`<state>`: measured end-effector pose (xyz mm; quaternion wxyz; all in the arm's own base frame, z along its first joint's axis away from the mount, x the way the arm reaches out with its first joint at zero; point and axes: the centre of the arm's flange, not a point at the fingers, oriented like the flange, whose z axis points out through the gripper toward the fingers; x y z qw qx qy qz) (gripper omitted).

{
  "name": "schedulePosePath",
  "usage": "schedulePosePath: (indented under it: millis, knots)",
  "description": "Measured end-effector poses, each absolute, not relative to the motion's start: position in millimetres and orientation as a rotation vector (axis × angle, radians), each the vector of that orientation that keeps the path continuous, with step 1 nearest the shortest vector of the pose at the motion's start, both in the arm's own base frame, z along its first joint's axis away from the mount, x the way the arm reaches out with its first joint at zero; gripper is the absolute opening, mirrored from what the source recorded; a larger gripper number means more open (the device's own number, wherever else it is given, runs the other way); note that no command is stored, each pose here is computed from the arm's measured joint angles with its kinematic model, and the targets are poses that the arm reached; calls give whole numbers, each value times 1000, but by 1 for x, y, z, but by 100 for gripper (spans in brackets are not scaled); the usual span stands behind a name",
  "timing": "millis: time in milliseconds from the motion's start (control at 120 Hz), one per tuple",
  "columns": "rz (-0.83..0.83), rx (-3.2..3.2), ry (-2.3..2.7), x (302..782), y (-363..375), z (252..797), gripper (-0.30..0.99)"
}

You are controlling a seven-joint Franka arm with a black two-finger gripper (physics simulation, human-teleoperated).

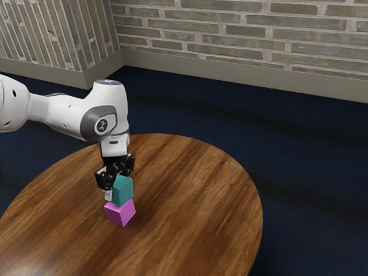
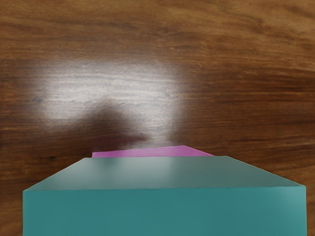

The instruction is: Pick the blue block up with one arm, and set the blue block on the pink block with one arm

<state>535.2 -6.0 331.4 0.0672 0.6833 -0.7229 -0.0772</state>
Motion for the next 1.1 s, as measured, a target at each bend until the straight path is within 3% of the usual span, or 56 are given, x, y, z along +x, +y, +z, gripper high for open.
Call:
schedulePosePath:
  millis: [1100]
  knots:
    - [-170,2116,-2145,514,15,338,35]
